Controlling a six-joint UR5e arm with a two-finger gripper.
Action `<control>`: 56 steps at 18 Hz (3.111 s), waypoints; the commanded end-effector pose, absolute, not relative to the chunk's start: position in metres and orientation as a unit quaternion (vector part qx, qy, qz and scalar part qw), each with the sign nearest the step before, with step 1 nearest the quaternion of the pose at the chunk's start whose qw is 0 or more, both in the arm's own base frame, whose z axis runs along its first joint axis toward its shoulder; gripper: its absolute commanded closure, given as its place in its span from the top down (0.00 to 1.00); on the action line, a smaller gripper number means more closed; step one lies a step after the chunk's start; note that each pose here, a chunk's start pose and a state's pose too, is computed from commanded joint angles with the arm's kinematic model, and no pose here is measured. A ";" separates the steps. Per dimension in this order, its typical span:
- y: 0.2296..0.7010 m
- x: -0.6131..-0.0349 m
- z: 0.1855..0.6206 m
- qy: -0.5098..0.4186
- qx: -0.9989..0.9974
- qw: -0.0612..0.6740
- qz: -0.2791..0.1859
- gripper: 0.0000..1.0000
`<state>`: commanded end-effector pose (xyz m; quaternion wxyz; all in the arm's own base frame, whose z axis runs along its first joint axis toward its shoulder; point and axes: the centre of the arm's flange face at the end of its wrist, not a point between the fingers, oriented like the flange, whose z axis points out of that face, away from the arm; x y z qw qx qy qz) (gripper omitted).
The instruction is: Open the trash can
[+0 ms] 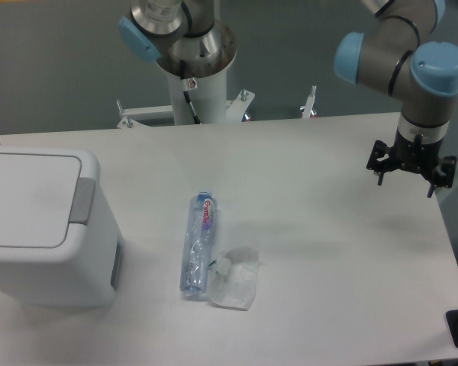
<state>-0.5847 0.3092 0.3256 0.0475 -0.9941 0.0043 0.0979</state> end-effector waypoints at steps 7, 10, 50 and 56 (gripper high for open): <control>0.315 -0.579 0.329 0.014 -0.993 0.063 0.098 1.00; 0.315 -0.578 0.325 0.007 -0.992 0.089 0.086 1.00; 0.530 -0.265 0.485 -0.178 -0.924 0.327 -0.083 1.00; 0.544 -0.229 0.476 -0.151 -0.931 0.317 -0.096 1.00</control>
